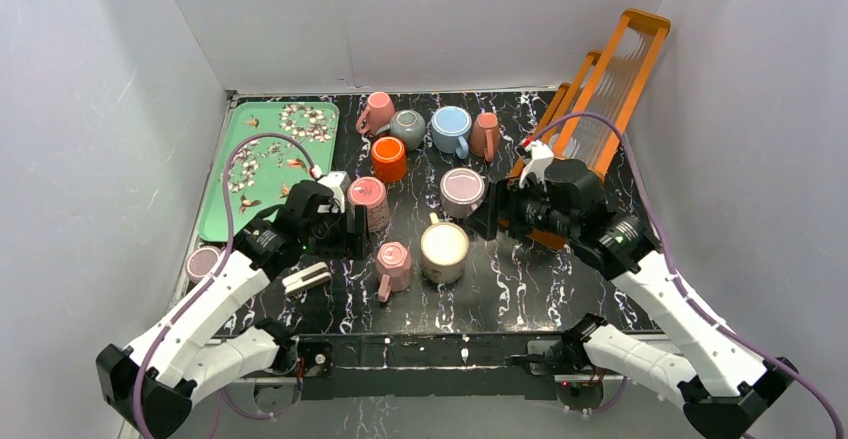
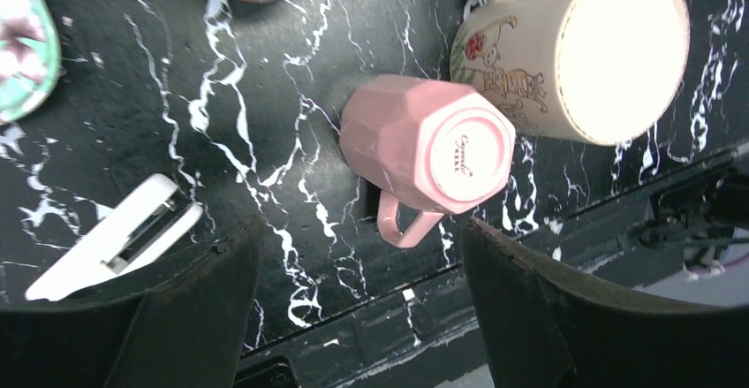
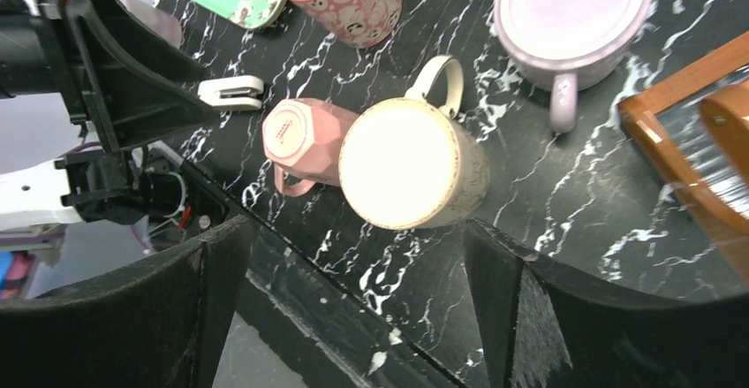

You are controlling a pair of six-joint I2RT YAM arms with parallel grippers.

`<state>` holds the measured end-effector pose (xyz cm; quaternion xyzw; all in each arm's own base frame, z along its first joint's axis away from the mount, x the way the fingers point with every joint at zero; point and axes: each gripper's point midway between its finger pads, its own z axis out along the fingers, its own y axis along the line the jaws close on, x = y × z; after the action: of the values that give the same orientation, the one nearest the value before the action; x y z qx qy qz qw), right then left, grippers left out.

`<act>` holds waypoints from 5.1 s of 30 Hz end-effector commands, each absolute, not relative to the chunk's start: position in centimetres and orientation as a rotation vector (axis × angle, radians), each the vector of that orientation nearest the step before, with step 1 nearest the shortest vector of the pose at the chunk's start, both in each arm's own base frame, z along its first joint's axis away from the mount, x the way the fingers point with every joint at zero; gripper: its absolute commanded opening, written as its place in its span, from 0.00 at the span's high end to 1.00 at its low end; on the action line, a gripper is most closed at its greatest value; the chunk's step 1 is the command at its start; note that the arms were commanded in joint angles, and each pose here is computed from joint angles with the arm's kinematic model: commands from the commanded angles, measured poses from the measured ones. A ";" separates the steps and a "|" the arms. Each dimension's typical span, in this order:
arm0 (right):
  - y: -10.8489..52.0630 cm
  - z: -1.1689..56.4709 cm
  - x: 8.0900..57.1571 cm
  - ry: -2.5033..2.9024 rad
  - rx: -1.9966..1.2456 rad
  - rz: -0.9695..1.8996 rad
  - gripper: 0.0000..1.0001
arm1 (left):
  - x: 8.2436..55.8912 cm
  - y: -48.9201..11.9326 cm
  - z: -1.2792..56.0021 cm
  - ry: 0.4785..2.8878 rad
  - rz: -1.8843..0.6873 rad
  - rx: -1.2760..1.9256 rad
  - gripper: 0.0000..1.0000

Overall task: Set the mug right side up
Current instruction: Turn over the cup at the center of the board.

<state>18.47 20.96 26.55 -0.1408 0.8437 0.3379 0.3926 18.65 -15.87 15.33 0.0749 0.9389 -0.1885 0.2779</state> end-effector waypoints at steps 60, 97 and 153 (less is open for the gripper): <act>39.5 10.0 13.8 2.522 -0.033 0.464 0.43 | 15.6 -3.6 34.1 1.849 -0.302 -0.126 0.02; 38.4 8.4 16.6 2.416 -0.171 0.173 0.64 | 16.0 -3.7 33.0 1.884 -0.274 -0.119 0.02; 35.0 40.3 13.5 1.449 0.052 1.518 0.99 | 14.0 -16.1 35.8 1.864 -1.106 -0.046 0.11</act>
<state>14.64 36.67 29.34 -0.0150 0.7389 0.4917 0.4604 14.83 -14.19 34.60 -0.0227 0.7828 -0.3866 0.4872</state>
